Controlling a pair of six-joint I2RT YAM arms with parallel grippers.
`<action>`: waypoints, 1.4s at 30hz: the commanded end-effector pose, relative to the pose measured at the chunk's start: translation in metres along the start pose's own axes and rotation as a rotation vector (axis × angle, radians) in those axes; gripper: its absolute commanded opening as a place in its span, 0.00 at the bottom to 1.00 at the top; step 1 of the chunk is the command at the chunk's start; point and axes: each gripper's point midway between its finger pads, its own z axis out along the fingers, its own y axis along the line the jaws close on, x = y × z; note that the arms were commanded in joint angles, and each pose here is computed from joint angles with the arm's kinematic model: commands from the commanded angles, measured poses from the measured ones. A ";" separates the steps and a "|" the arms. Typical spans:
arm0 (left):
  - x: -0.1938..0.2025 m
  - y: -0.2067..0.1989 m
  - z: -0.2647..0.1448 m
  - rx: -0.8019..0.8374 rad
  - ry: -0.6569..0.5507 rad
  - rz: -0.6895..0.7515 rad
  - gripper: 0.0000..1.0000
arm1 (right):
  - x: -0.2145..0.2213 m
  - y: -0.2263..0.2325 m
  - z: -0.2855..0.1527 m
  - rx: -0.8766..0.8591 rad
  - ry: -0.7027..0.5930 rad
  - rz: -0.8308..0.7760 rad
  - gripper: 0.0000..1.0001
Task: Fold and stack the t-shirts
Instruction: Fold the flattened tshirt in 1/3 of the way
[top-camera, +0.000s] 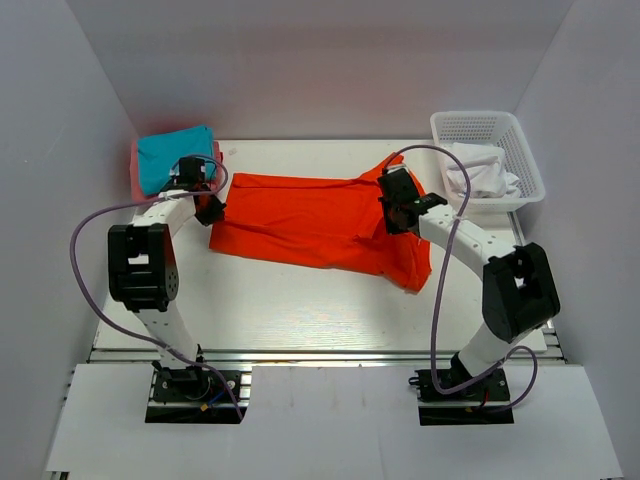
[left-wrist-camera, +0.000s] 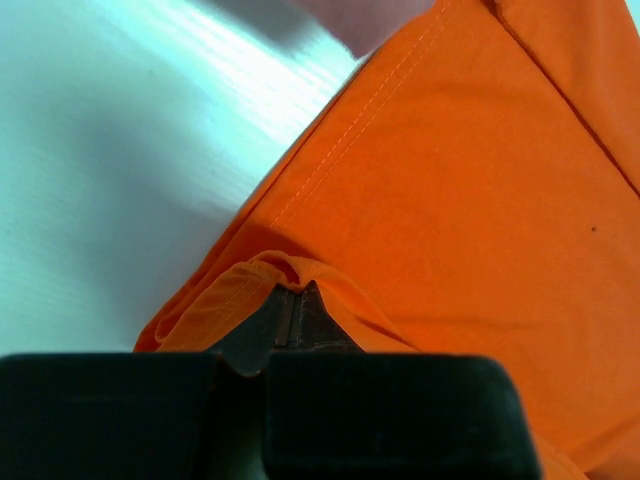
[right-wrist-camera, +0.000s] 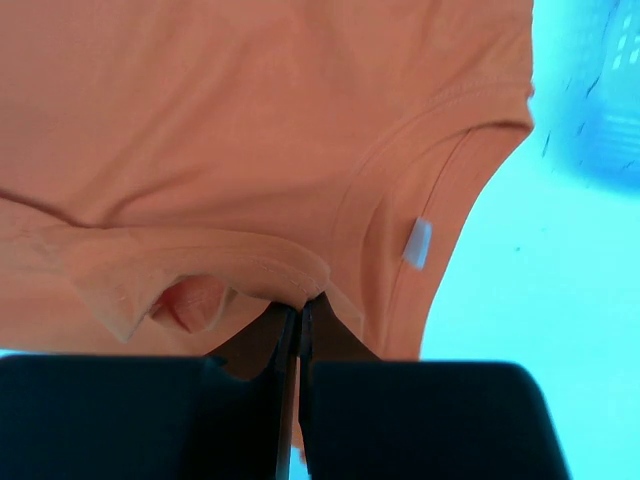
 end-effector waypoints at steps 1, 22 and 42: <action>-0.033 -0.016 -0.002 0.032 -0.090 0.012 0.00 | -0.033 -0.002 0.006 -0.015 -0.075 -0.079 0.00; -0.065 -0.061 0.004 0.148 -0.154 0.120 1.00 | -0.086 -0.030 0.086 -0.018 -0.077 -0.267 0.70; 0.026 -0.051 -0.013 0.282 -0.004 0.249 1.00 | 0.093 -0.029 -0.006 -0.116 0.240 0.199 0.77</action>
